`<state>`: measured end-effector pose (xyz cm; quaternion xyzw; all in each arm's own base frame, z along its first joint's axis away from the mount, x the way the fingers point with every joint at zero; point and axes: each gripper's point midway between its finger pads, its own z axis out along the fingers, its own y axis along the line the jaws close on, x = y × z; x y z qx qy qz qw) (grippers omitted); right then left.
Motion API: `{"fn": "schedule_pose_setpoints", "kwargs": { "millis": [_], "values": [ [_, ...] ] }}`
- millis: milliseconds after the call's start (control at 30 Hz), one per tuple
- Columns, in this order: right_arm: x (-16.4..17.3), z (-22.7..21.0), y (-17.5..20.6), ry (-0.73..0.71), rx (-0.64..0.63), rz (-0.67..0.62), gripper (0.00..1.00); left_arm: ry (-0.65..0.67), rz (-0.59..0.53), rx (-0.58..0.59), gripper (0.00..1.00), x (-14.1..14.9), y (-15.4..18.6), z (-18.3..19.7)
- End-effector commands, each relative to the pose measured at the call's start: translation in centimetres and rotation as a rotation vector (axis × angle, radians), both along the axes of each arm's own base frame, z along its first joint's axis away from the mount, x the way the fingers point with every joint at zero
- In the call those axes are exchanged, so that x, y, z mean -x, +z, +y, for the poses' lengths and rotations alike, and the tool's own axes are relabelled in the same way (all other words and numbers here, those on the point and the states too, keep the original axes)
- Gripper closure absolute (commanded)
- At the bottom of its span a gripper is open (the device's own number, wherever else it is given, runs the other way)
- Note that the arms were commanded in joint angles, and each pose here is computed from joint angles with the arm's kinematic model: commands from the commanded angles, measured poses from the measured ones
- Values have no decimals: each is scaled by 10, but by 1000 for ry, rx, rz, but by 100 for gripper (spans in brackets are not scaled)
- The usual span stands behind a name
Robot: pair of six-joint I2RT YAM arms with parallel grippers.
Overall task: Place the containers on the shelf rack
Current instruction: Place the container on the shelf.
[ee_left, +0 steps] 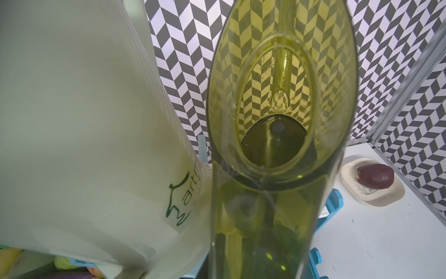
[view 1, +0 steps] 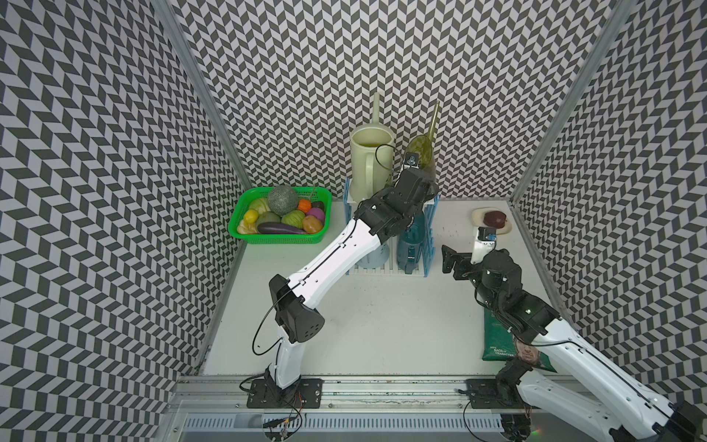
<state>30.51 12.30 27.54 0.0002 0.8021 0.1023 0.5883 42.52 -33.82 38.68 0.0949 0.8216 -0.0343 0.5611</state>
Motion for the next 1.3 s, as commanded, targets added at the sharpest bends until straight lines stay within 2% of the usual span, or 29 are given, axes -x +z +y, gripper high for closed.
{"fn": "schedule_pose_setpoints", "kwargs": {
  "millis": [0, 167, 267, 433, 900, 1267],
  "values": [
    [0, -1, 16, -4, -38, -45, 0, 24, -49, 50, 91, -7, 11, -2],
    [0, -1, 16, -5, -36, -46, 0, 19, -45, 51, 84, -7, 10, -3],
    [0, -1, 16, -4, -35, -46, 0, 11, -42, 54, 72, -7, 9, -5],
    [-1, 0, 15, -3, -35, -45, 0, -15, -33, 62, 65, -5, 9, -9],
    [-3, 2, 15, -1, -36, -42, 0, -140, 6, 105, 58, 12, 11, -31],
    [-2, 1, 15, -1, -36, -42, 0, -186, 21, 110, 55, 21, 7, -44]
  ]
}}
